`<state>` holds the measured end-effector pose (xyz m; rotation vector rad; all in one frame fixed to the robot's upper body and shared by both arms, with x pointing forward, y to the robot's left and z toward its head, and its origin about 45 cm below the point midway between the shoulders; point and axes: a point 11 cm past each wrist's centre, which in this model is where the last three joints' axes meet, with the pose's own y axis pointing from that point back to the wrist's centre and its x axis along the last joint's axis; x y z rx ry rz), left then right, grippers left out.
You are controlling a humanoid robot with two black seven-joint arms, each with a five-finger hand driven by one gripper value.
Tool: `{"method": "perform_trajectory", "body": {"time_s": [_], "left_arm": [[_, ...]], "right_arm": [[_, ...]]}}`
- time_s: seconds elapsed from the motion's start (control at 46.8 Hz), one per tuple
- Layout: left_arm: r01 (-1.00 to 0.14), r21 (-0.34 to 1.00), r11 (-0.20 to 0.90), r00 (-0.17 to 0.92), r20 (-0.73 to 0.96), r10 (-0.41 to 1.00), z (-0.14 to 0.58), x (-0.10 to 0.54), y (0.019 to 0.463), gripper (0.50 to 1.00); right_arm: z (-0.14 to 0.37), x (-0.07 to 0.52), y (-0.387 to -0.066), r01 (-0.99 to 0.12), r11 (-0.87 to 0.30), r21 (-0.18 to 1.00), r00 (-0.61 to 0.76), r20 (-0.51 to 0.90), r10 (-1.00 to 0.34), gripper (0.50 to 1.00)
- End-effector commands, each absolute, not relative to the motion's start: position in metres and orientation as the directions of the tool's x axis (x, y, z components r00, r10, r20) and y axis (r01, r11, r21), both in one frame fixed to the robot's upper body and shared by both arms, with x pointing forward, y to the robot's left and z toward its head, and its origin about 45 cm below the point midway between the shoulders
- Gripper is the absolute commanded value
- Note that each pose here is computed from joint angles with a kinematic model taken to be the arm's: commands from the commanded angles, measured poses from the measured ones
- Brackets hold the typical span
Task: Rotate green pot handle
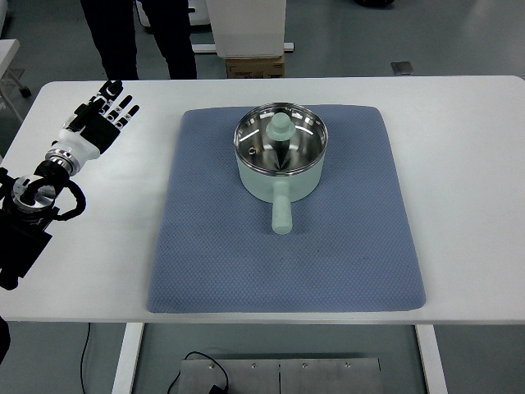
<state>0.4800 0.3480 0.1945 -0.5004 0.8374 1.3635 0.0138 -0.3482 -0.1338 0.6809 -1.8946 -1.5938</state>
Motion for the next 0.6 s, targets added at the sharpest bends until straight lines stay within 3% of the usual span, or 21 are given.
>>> {"method": "perform_trajectory", "body": {"time_s": [0.0, 0.577], "left_arm": [[-0.974, 0.155, 0.167, -0.01, -0.762, 0.647, 0.1951, 0.4803, 0.349, 1.0], [-0.98, 0.14, 0.141, -0.018, -0.77, 0.638, 0.198, 0.4807, 0.3549, 1.0]], "right_arm": [[-0.1338, 0.0139, -0.3482, -0.023, 0.162, 0.987, -0.711, 0.098, -0.696, 1.0], [-0.1338, 0.0139, -0.3482, -0.023, 0.162, 0.987, -0.711, 0.098, -0.696, 1.0]]}}
